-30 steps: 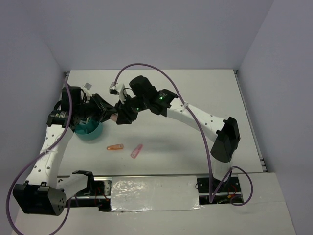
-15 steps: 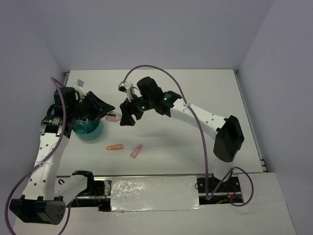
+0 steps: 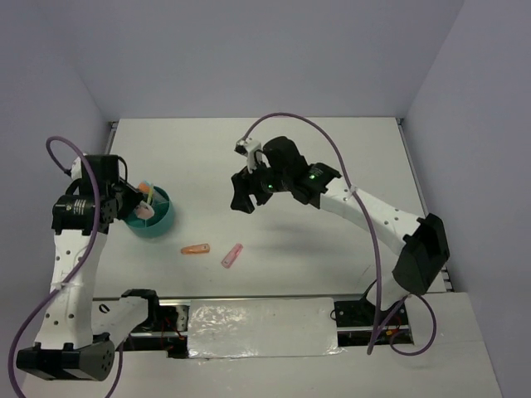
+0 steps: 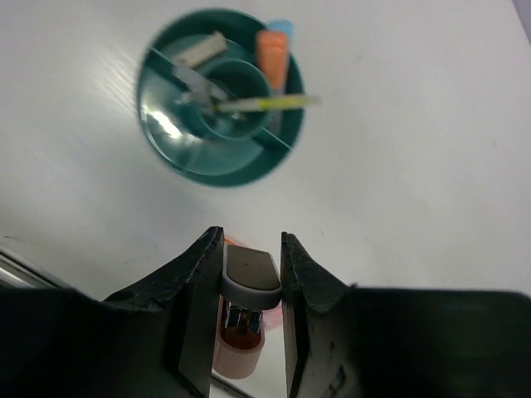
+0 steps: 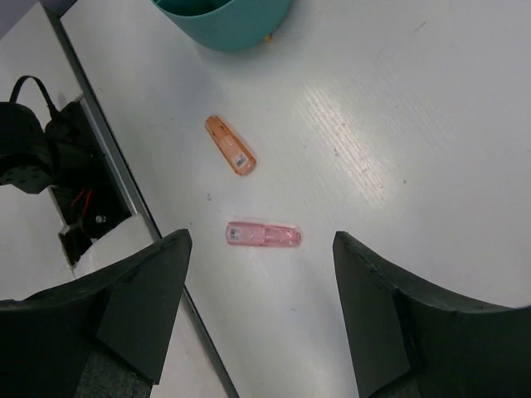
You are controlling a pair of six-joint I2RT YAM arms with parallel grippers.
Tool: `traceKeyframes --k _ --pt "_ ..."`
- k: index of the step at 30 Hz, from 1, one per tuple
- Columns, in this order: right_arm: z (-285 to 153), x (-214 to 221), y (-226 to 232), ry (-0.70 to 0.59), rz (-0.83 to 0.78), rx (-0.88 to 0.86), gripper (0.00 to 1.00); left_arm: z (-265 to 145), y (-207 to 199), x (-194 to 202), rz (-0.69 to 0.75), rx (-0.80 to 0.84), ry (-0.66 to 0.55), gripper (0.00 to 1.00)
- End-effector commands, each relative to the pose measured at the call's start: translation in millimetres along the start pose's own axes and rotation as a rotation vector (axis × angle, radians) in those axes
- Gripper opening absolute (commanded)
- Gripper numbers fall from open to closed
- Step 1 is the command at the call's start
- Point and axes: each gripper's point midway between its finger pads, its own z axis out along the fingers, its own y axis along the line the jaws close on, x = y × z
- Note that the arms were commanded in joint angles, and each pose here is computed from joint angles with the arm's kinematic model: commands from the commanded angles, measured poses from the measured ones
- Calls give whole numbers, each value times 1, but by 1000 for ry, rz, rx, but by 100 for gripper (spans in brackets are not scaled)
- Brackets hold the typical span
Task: Sort the stationery into containers
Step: Place the stationery in the storage box.
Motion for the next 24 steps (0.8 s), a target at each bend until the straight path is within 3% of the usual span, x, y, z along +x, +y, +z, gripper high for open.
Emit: traceKeyframes --k 1,8,24 --pt "-22 -5 10 -49 35 16 77 11 38 -21 -44 -183 -100 0" --pt "-35 8 39 9 3 -72 77 43 86 -31 -153 -252 -120 0" --pt "-50 12 78 37 -47 -214 78 90 84 -33 -266 -116 -172 0"
